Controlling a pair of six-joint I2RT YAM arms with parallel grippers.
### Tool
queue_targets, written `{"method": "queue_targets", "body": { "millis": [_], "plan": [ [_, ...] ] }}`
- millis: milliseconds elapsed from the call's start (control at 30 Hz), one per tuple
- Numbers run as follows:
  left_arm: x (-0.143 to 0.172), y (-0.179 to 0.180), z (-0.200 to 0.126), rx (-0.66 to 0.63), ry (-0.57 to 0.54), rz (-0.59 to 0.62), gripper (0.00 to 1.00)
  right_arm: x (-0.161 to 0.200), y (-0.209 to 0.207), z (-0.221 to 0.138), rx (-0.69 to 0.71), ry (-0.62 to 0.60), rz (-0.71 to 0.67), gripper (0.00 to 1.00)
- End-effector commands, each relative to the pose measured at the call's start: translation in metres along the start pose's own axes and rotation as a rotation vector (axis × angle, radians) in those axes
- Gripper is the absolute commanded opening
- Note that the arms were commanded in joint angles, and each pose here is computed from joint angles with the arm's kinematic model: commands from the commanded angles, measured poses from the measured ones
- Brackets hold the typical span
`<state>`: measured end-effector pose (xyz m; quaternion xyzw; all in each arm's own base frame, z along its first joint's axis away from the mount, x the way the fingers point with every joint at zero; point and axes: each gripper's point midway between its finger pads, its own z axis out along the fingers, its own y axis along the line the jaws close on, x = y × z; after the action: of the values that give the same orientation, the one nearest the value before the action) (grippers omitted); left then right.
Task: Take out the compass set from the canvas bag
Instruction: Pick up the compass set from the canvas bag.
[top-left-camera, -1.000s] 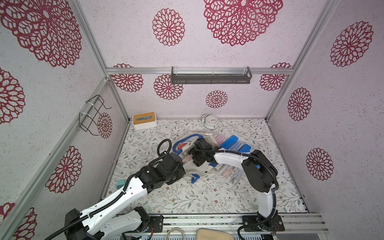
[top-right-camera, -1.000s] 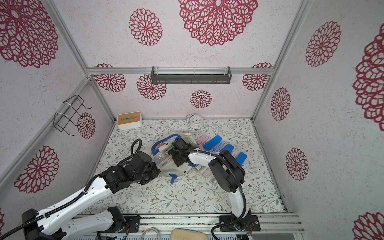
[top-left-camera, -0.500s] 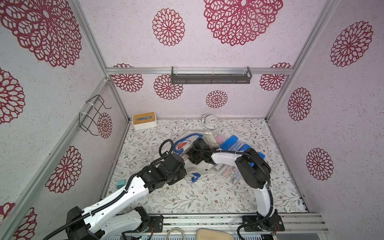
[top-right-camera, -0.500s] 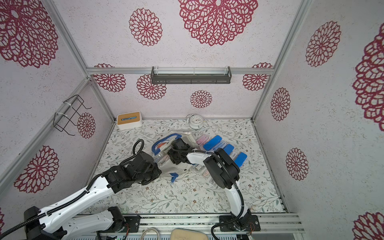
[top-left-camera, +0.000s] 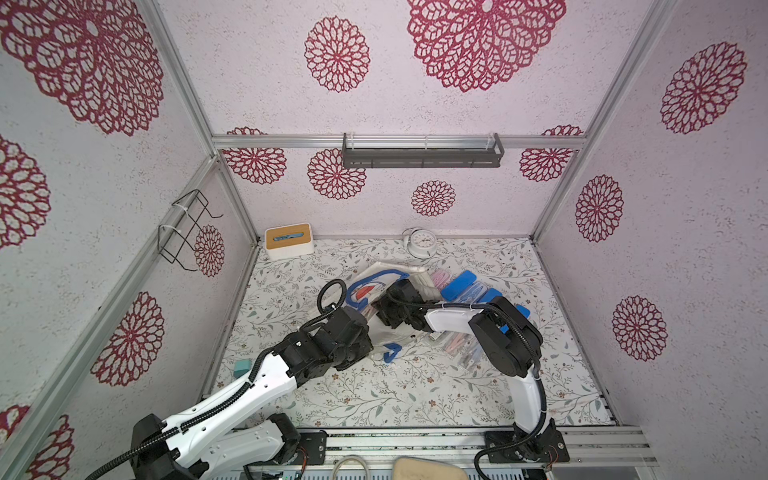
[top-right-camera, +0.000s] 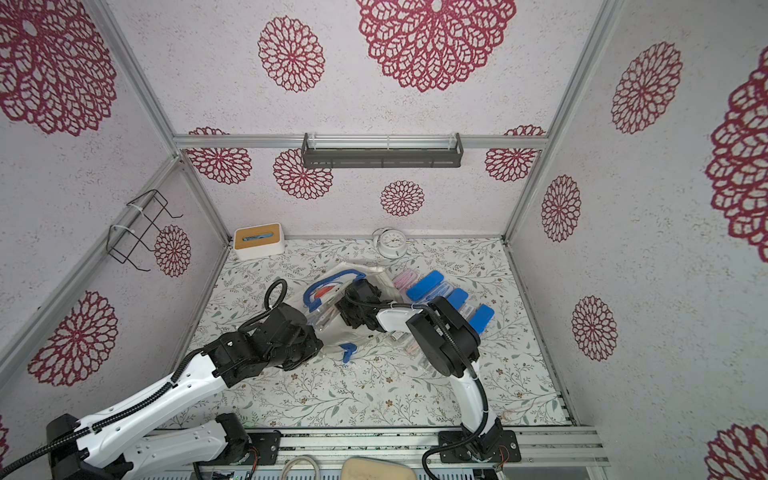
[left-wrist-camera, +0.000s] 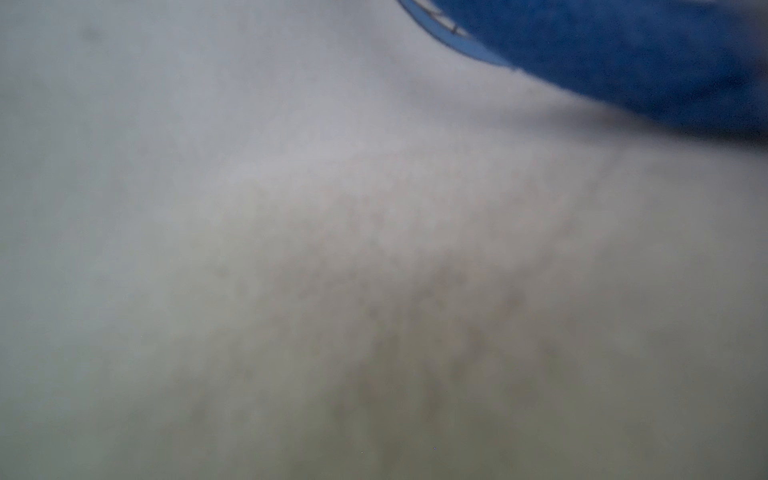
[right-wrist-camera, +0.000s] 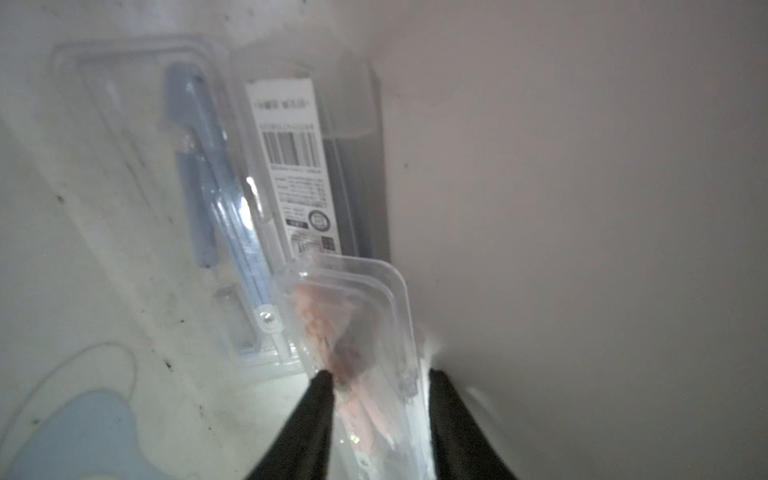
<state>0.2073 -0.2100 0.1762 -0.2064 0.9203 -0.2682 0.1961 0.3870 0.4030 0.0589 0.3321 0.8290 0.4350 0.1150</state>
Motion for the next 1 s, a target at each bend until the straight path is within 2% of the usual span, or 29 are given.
{"method": "queue_targets", "body": {
  "millis": [0,100,233,667,833,967],
  "plan": [
    [0.005,-0.006,-0.003,0.032,0.016,0.0,0.0,-0.012,0.03,-0.008,-0.1,-0.033,-0.024,0.58],
    [0.005,-0.009,-0.003,0.037,0.021,0.008,0.0,-0.007,0.025,-0.001,-0.086,-0.002,-0.011,0.65],
    [0.005,-0.012,-0.003,0.039,0.026,0.015,0.0,-0.001,0.003,0.01,-0.017,0.035,0.037,0.65],
    [0.002,-0.019,-0.002,0.043,0.02,0.023,0.0,0.005,-0.044,0.023,0.14,0.066,0.095,0.48],
    [0.001,-0.019,-0.002,0.042,0.014,0.019,0.0,0.005,-0.044,0.022,0.14,0.071,0.084,0.45],
    [-0.001,-0.016,-0.003,0.036,0.002,0.019,0.0,0.003,-0.028,0.016,0.088,0.059,0.053,0.37]
  ]
}}
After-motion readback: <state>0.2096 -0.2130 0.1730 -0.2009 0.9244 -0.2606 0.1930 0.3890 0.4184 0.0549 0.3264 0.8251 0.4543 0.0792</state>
